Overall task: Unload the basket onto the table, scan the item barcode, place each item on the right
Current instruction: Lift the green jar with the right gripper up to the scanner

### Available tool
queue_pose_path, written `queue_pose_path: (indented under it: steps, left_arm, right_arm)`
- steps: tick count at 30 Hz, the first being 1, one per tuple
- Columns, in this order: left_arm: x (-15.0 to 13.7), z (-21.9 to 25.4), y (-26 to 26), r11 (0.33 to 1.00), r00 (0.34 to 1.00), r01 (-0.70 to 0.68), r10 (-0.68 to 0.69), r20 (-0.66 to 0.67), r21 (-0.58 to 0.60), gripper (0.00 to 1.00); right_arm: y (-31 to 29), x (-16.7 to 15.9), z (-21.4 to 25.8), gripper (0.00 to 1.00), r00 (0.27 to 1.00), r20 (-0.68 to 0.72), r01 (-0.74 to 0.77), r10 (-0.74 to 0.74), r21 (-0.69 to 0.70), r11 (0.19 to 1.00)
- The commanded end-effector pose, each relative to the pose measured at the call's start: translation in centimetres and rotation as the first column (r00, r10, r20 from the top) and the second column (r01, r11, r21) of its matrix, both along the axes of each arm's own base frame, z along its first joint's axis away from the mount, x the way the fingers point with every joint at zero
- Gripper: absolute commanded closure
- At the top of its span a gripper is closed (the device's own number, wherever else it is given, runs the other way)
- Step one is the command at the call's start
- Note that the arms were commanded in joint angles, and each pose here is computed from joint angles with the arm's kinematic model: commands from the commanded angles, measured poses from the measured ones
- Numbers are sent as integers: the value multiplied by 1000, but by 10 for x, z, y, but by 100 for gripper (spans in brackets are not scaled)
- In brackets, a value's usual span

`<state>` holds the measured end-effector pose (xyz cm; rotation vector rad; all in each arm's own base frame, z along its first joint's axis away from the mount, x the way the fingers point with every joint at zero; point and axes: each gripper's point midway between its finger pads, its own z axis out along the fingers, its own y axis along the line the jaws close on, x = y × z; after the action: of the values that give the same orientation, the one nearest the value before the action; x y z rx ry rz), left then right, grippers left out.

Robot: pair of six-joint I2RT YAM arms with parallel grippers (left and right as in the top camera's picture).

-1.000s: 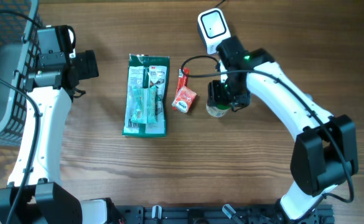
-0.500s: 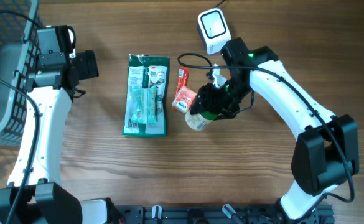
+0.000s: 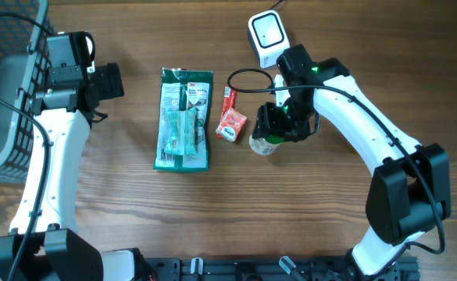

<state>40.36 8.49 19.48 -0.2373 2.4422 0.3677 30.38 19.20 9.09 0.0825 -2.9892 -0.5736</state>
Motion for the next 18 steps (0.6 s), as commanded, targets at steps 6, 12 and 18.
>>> queue_pose_path:
  steps: [6, 12, 18]
  left_arm:
    - [1, 2, 1, 1000, 1000, 4, -4, 3, 6, 0]
    - [1, 2, 1, 1000, 1000, 4, -4, 3, 6, 0]
    - [1, 2, 1, 1000, 1000, 4, -4, 3, 6, 0]
  right_arm:
    - [-4, 42, 88, 58, 965, 241, -98, 106, -47, 994]
    - [-8, 77, 147, 60, 888, 445, -83, 117, -94, 992]
    - [-1, 129, 139, 64, 800, 579, -88, 157, -146, 985]
